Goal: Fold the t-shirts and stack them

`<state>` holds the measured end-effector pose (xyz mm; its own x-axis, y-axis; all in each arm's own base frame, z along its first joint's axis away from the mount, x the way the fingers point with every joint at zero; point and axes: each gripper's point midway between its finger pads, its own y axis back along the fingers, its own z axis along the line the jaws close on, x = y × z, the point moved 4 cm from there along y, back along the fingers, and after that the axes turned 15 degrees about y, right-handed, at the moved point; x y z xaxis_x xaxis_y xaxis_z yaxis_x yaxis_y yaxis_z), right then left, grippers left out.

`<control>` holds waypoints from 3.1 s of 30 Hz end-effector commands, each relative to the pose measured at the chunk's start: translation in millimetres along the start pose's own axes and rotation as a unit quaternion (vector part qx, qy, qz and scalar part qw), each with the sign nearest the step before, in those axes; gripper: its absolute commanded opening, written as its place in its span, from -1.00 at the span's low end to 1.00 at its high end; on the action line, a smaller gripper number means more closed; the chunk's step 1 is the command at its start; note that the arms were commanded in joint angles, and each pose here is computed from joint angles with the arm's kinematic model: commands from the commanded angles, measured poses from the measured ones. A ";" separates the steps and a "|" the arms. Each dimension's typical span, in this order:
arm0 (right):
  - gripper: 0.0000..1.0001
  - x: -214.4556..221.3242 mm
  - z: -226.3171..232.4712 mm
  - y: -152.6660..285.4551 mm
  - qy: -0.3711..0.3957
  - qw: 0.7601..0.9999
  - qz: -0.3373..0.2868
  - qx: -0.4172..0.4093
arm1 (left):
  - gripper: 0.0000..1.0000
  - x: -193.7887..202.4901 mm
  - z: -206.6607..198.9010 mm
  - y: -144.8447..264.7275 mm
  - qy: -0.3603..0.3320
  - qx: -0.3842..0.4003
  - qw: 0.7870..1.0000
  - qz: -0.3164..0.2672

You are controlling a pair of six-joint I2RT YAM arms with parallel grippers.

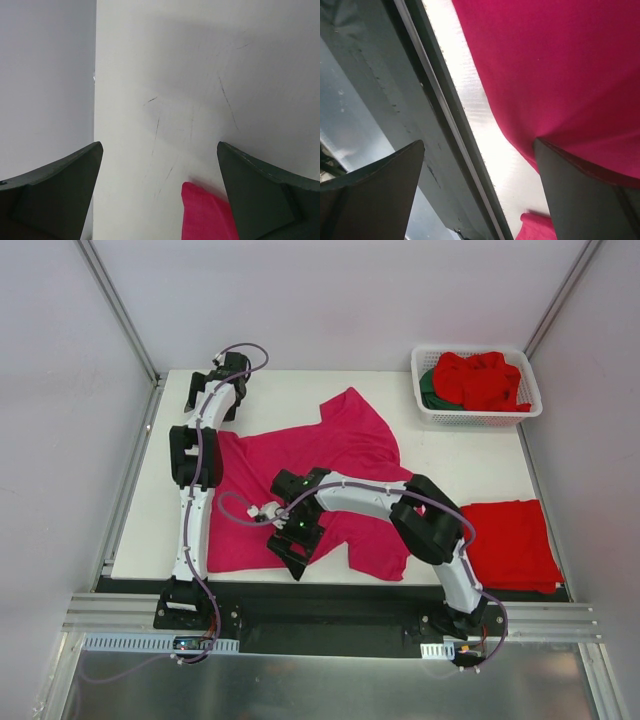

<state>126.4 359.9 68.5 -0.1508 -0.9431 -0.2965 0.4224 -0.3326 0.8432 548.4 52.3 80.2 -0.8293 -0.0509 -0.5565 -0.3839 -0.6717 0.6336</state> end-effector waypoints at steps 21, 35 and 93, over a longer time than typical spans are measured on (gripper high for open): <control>0.93 -12.9 -55.9 75.6 -0.073 0.962 -0.079 0.251 | 0.99 -37.3 -1.2 190.4 -0.009 0.058 0.988 -0.141; 0.93 20.3 -95.0 103.9 -0.160 0.917 -0.094 0.352 | 0.99 28.9 -17.7 219.7 -0.038 0.095 0.994 -0.050; 0.93 66.1 -294.7 205.8 -0.282 0.882 -0.211 0.314 | 0.94 330.9 -11.5 255.4 -0.062 0.215 0.968 0.112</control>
<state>467.7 224.8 83.1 -0.6867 -0.5064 -0.5216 -0.3556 -0.3918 0.8486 191.7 -147.6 63.8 -0.9314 -0.0387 -0.3620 -0.3397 -0.2657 0.9022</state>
